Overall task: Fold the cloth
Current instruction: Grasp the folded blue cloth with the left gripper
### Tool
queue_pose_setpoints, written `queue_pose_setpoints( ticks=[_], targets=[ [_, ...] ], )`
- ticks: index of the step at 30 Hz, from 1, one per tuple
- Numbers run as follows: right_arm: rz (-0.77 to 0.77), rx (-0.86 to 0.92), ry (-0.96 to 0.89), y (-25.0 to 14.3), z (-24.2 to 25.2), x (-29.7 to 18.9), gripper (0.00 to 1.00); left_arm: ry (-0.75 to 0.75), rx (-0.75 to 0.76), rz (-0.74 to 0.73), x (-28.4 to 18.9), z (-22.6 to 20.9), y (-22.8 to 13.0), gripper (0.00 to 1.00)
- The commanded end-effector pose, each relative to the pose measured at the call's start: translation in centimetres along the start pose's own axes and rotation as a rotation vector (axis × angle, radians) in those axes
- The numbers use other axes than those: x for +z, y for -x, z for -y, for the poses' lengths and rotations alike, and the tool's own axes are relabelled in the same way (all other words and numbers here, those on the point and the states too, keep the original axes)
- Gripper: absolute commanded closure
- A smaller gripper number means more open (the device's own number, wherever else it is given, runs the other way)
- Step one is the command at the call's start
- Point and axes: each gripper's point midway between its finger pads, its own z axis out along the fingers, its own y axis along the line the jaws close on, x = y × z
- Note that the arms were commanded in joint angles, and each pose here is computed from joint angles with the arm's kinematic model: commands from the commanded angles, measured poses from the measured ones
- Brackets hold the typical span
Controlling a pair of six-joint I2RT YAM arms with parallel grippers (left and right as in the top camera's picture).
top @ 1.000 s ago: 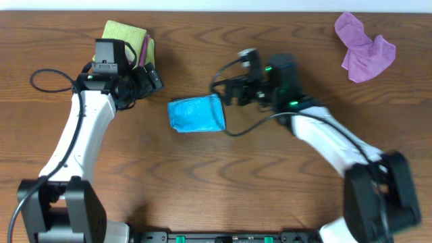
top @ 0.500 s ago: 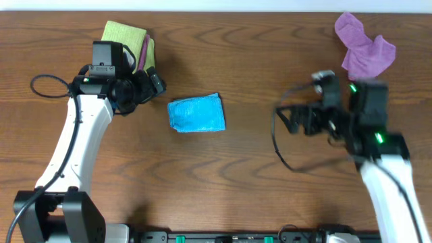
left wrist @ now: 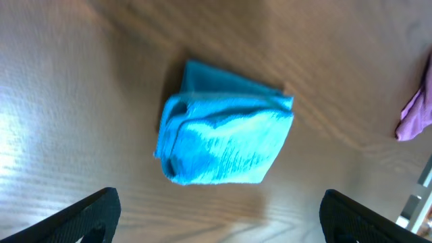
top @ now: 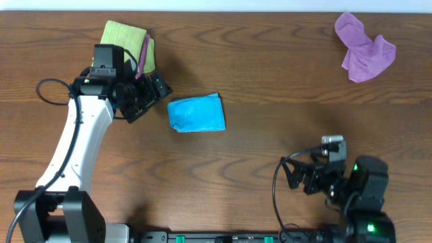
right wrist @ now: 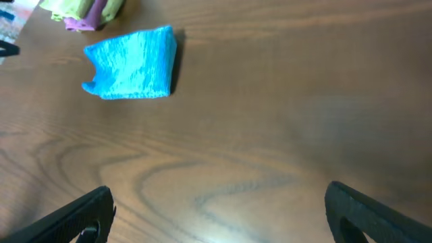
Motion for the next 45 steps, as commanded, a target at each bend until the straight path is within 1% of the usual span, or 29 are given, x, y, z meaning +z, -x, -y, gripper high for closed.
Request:
queue_pose_setpoints(
  ticks=[1,6,9,15,22,29,38,45],
  targets=[
    [0.021,0.063,0.001,-0.7,0.0,-0.3,0.01,-0.006,-0.04,-0.053,0.7,-0.9,-1.6,0.04],
    [0.021,0.069,0.002,-1.0,-0.1,-0.5,0.01,-0.024,-0.073,-0.104,2.4,-2.1,-3.3,0.05],
    [0.021,0.069,0.002,-1.0,-0.1,-0.5,0.01,-0.067,-0.111,-0.119,3.7,-2.4,-4.0,0.04],
    [0.02,0.069,0.001,-1.0,-0.1,-0.5,0.01,-0.104,-0.21,-0.117,6.2,-4.0,-5.2,0.04],
    [0.02,0.069,0.001,-1.0,-0.1,-0.5,0.01,-0.149,-0.282,-0.108,8.1,-5.1,-6.4,0.05],
    [0.02,0.069,0.001,-1.0,-0.1,-0.5,0.01,-0.168,-0.3,-0.086,9.3,-4.9,-7.0,0.04],
    [0.02,0.069,0.001,-1.0,-0.1,-0.5,0.01,-0.136,-0.297,-0.031,10.6,-4.4,-7.1,0.04],
    [0.02,0.069,0.001,-1.0,-0.1,-0.5,0.01,-0.141,-0.305,0.013,11.5,-3.6,-6.5,0.0]
  ],
)
